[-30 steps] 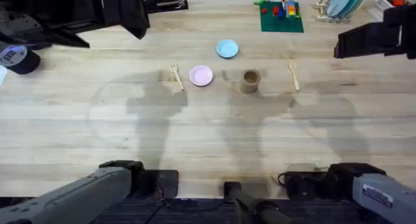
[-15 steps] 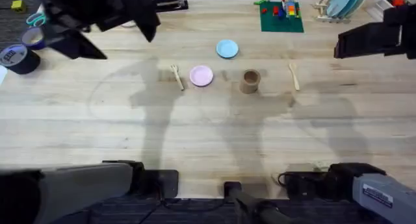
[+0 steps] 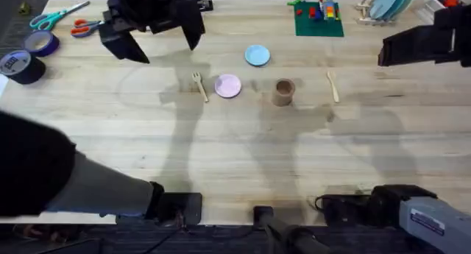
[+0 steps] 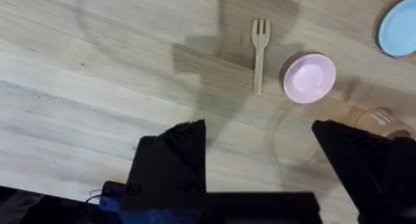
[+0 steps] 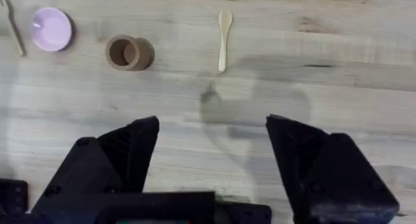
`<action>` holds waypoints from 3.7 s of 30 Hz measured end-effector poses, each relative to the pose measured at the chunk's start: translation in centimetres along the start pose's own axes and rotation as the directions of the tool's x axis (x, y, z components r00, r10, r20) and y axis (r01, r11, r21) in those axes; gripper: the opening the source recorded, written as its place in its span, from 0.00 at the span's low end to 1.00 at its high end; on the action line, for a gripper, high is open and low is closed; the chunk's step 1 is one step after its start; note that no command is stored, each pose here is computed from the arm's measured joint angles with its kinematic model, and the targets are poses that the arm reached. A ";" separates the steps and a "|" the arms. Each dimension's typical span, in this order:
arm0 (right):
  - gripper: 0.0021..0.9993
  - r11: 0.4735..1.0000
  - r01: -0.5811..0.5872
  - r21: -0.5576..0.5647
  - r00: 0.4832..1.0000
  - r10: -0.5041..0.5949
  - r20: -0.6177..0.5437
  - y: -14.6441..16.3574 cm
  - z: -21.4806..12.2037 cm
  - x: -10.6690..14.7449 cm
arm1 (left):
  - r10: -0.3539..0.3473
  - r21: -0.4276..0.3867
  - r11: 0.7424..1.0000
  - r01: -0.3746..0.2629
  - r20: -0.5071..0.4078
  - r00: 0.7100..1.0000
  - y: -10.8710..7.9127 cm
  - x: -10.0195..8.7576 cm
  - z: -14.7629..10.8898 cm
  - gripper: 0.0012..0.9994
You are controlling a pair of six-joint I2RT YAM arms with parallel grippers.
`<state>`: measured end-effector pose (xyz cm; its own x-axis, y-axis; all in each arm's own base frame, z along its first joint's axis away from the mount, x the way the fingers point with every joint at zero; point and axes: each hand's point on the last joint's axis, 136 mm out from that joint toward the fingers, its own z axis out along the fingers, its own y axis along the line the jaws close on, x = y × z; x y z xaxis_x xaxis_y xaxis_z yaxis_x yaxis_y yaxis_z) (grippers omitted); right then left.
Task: Pick up a utensil and set it on the pink plate, then put the other utensil in the container.
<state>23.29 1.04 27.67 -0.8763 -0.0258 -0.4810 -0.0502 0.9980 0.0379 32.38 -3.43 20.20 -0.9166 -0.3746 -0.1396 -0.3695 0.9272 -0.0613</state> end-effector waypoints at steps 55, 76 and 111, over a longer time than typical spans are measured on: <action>1.00 1.000 0.000 0.000 1.000 0.000 0.000 0.0 0.0 0.0 | 0.042 -0.010 0.999 -0.043 -0.092 0.995 -1.4 2.0 16.8 0.99; 1.00 1.000 0.000 0.000 1.000 0.000 0.000 0.0 0.0 0.0 | 0.037 -0.007 0.999 -0.038 -0.076 0.996 -1.4 1.7 16.7 0.06; 0.99 1.000 0.000 0.000 1.000 0.000 0.000 0.0 0.0 0.0 | 0.292 0.098 0.952 -0.291 0.006 0.956 -8.7 4.4 10.0 0.04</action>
<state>23.29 1.04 27.66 -0.8765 -0.0258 -0.4807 -0.0502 0.9980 0.0379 33.12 -13.17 10.26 -0.9837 -0.0875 -0.1572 -0.0699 0.9910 -0.1141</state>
